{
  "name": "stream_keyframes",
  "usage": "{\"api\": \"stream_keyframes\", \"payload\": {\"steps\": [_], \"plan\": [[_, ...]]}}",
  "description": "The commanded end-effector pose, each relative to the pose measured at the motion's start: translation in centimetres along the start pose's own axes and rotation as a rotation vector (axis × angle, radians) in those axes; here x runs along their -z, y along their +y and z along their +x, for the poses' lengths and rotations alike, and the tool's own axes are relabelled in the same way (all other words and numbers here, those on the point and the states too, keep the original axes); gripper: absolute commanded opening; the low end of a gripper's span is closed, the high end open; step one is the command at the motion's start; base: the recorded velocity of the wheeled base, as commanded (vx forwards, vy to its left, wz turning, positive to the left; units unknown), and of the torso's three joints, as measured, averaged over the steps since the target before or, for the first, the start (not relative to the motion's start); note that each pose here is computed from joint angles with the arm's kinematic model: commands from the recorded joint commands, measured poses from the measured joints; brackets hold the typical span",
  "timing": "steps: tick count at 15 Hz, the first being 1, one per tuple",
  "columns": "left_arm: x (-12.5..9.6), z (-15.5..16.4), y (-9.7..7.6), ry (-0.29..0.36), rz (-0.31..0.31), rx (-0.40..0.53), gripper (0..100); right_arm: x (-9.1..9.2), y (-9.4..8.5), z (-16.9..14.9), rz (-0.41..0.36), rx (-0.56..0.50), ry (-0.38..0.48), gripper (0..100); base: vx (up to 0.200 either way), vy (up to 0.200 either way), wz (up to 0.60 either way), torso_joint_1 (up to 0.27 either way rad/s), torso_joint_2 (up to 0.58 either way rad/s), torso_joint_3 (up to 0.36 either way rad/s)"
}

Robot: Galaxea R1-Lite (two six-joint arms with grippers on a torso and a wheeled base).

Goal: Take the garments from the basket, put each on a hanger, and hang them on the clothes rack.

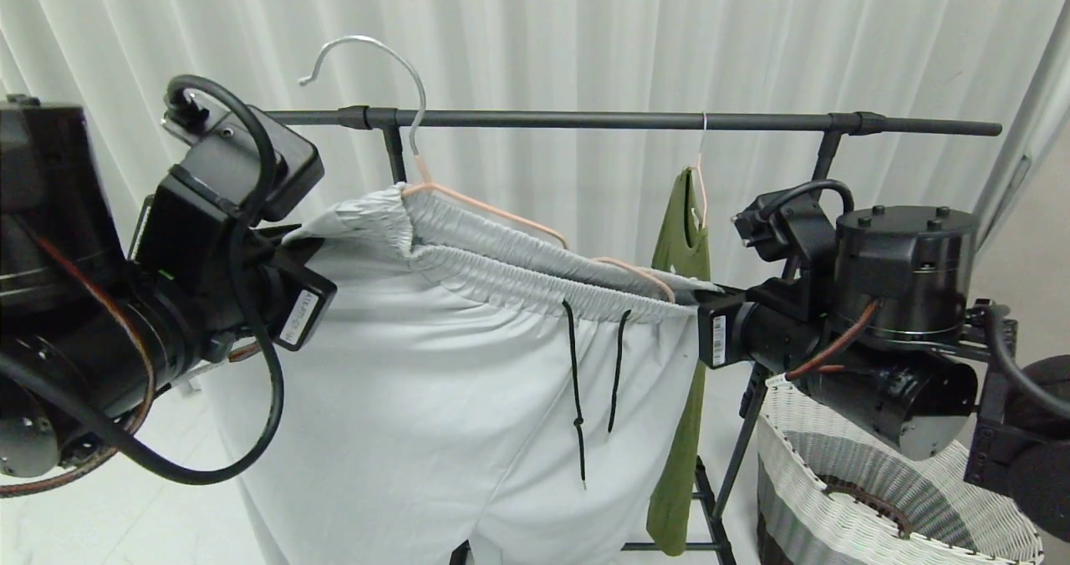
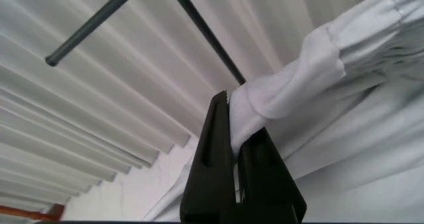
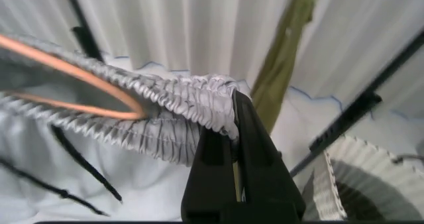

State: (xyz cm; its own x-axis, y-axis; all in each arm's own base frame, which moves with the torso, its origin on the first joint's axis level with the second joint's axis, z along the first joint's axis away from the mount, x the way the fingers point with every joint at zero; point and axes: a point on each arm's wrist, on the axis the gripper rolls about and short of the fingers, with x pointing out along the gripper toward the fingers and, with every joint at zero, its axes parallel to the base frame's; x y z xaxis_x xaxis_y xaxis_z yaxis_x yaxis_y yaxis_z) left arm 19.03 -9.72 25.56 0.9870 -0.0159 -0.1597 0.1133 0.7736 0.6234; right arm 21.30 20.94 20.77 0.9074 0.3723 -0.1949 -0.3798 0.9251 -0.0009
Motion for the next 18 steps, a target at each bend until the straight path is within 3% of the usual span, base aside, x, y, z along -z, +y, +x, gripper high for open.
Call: {"api": "stream_keyframes", "payload": {"steps": [1, 4, 9, 12, 13, 16, 18], "plan": [[1.6, 0.2, -0.8, 0.026, 0.067, 0.005, 0, -1.0, 0.0, -1.1, -0.009, -0.031, -0.038, 0, 0.000, 0.000, 0.00, 0.000, 0.00, 0.000], [2.4, 0.4, -1.2, 0.048, 0.109, 0.013, 0, -1.4, 0.7, -1.8, -0.035, -0.066, -0.052, 0, 0.000, 0.000, 0.00, 0.000, 0.00, 0.000], [2.5, 1.2, -1.8, 0.069, 0.117, 0.027, 0, -1.4, 4.2, -3.7, -0.055, -0.205, -0.063, 0, 0.000, 0.000, 0.00, 0.000, 0.00, 0.000], [2.5, 1.0, -1.6, 0.064, 0.111, 0.023, 0, -1.2, 4.1, -3.6, -0.078, -0.196, -0.049, 0, 0.000, 0.000, 0.00, 0.000, 0.00, 0.000], [2.5, 1.0, -1.7, 0.064, 0.111, 0.023, 0, -1.2, 3.8, -3.5, -0.077, -0.183, -0.047, 100, 0.000, 0.000, 0.00, 0.000, 0.00, 0.000], [2.5, 1.1, -1.7, 0.065, 0.111, 0.022, 0, -1.4, 3.0, -3.5, -0.082, -0.147, -0.047, 100, 0.000, 0.000, 0.00, 0.000, 0.00, 0.000], [2.3, 1.2, -2.0, 0.062, 0.041, 0.028, 0, -1.5, 2.9, -4.0, -0.122, -0.154, -0.058, 100, 0.000, 0.000, 0.00, 0.000, 0.00, 0.000]]}}
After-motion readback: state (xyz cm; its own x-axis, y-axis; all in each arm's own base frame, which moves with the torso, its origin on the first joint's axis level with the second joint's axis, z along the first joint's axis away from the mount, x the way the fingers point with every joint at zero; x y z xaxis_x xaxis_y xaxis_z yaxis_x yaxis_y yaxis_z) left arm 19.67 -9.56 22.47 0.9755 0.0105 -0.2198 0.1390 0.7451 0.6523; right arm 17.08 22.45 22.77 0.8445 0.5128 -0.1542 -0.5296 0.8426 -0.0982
